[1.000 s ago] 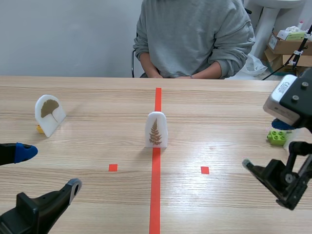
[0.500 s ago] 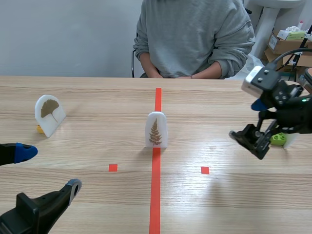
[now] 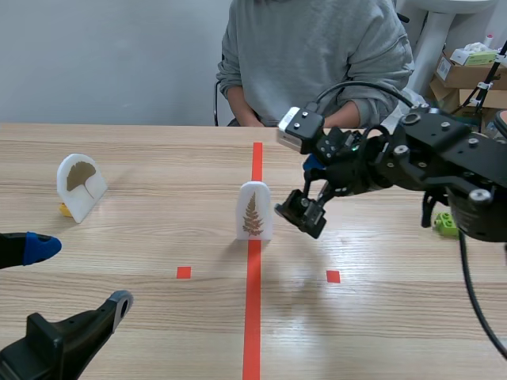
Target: Do the leaf sorting experiment
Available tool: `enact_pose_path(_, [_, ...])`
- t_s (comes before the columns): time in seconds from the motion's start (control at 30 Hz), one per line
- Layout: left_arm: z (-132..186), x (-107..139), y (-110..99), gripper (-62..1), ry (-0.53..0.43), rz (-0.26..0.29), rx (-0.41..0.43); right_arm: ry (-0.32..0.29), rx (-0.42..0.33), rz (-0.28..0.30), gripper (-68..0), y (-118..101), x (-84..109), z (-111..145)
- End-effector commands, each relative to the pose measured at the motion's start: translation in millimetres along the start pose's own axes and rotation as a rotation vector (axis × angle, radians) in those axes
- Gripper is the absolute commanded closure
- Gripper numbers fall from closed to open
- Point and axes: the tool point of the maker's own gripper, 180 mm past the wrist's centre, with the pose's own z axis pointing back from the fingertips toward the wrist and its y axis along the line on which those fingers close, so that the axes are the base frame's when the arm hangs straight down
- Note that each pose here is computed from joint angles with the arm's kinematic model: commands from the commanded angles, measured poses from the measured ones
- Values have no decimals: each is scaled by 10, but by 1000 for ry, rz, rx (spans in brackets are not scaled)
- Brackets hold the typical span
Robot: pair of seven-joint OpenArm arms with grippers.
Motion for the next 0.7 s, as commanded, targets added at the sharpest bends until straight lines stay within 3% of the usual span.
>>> enact_pose_path(0.0, [0, 69, 7, -623, -27, 1, 2, -42, -11, 0, -553, -56, 147, -15])
enact_pose_path(0.3, [0, 69, 7, -623, -27, 1, 2, -83, 69, -38, -553, 321, 330, -333])
enact_pose_path(0.43, [0, 69, 7, -623, -27, 1, 2, -116, 75, -36, -538, 361, 427, -356])
enact_pose_path(0.67, [0, 69, 7, -623, -27, 1, 2, -109, 79, -32, -538, 392, 402, -365])
